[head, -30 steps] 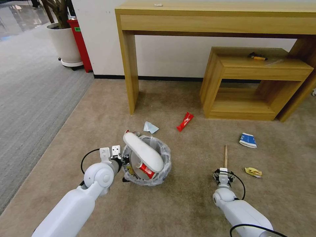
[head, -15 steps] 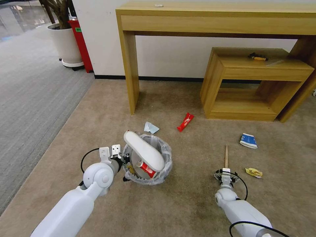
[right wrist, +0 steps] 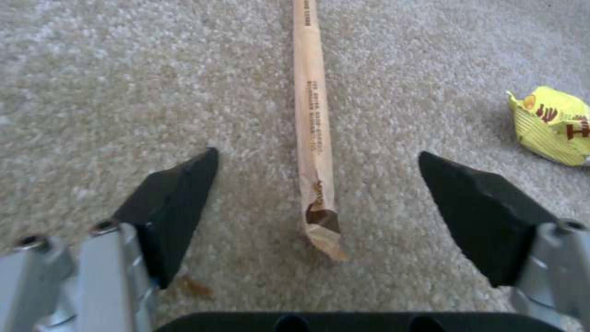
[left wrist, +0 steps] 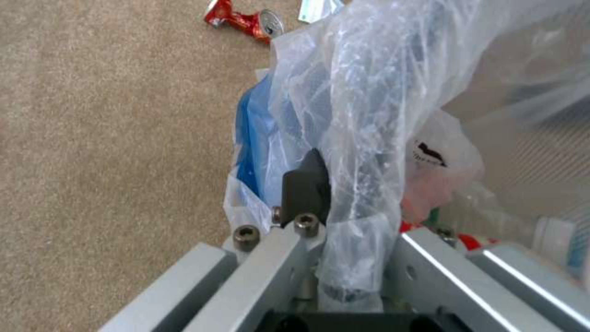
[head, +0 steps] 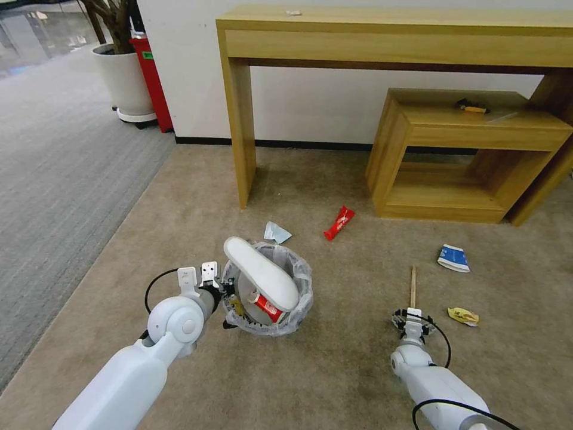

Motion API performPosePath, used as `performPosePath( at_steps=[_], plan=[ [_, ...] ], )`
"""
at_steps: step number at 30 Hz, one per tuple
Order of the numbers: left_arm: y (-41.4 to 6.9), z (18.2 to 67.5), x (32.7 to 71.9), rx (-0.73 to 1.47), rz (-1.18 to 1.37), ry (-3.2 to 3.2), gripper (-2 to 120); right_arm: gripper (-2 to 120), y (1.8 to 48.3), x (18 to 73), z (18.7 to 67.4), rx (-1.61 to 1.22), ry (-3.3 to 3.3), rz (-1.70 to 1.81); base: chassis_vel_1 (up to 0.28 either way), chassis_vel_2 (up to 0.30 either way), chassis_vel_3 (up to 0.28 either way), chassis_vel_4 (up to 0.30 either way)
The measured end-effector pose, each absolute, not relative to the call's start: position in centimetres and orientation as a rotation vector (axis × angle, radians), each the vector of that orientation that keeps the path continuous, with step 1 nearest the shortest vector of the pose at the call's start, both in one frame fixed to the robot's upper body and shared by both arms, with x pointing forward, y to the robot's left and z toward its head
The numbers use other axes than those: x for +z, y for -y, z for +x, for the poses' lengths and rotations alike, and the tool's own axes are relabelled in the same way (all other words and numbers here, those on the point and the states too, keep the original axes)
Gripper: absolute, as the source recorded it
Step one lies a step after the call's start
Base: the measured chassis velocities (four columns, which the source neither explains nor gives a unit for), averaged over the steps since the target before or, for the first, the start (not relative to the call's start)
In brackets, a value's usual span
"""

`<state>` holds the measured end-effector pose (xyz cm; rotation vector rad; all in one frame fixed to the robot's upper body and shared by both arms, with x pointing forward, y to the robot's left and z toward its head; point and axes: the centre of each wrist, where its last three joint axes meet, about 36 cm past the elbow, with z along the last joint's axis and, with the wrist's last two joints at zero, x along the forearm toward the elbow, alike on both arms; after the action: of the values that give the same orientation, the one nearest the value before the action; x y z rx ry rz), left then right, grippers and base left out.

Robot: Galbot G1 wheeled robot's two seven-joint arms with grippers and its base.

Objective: Pick up the trash bin and place the garbage on the floor into it.

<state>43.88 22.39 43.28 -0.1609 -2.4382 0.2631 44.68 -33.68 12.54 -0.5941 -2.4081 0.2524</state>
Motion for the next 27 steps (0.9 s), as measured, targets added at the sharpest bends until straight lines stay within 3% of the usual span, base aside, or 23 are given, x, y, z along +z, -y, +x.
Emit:
performPosePath(
  at_steps=[9, 19, 27],
  plan=[
    [-22.1, 43.7, 43.4, 0.269, -0.162, 2.440, 0, 64, 34.5, 12.4, 43.8, 0.256, 2.407, -0.620, 0.000, 0.000, 0.000, 0.000],
    [-22.6, 44.3, 43.5, 0.267, -0.137, 2.443, 0, 32, 36.0, 12.4, 41.7, 0.260, 2.384, -0.688, -0.017, -0.009, -0.006, 0.003],
    [-22.3, 44.2, 43.4, 0.273, -0.141, 2.443, 0, 32, 35.6, 11.9, 41.4, 0.268, 2.375, -0.686, 0.000, 0.000, 0.000, 0.000]
  ],
)
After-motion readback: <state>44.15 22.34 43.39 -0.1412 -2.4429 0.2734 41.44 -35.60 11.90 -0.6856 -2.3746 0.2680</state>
